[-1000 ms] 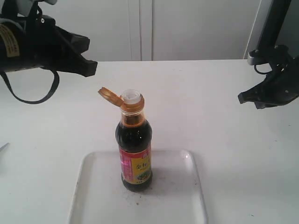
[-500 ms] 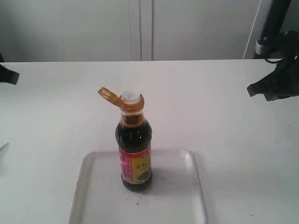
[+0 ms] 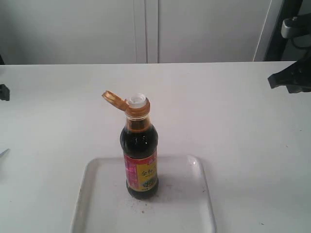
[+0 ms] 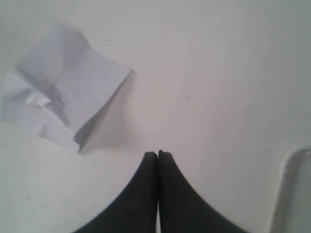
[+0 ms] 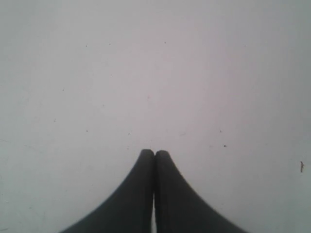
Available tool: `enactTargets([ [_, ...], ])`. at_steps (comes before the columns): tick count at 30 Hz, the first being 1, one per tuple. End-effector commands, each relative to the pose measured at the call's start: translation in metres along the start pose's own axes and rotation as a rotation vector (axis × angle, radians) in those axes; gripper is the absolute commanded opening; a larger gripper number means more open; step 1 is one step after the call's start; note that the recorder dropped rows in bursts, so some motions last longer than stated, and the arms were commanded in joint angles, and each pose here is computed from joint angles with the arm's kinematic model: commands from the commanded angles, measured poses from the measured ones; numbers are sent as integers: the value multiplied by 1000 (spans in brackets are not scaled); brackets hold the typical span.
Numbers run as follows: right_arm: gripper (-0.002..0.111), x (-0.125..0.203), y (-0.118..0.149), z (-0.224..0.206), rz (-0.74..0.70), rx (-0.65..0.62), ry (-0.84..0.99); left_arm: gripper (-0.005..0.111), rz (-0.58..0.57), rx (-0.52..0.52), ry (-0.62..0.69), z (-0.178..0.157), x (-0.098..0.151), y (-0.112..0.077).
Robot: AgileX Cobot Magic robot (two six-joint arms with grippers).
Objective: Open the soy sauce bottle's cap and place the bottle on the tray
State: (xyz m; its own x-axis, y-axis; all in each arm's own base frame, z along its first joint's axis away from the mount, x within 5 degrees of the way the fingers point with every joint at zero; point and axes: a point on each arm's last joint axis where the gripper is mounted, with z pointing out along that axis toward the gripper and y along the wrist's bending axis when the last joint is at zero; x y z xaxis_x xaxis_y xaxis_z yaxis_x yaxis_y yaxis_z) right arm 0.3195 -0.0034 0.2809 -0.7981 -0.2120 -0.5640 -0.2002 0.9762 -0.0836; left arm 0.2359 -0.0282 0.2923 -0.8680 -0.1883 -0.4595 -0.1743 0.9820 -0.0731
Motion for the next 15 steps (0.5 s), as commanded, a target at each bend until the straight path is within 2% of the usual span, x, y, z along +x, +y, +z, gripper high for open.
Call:
enactTargets([
  [1,0,15,4,-12,35,19,-79,0,-49,61,-9,-4,0,-4],
  [5,0,35,8,-28,51,49,-172,0,146,59,-15,-3,0,-4],
  [7,0,42,11,-39,57,61,-219,0,197,59,-24,-3,-1,-4],
  [9,0,49,13,-53,56,78,-282,0,208,67,-54,-2,1,-4],
  [12,0,64,17,-75,61,106,-403,0,205,98,-176,-1,13,0],
  [15,0,76,21,-91,69,127,-501,0,204,107,-210,-2,26,4],
])
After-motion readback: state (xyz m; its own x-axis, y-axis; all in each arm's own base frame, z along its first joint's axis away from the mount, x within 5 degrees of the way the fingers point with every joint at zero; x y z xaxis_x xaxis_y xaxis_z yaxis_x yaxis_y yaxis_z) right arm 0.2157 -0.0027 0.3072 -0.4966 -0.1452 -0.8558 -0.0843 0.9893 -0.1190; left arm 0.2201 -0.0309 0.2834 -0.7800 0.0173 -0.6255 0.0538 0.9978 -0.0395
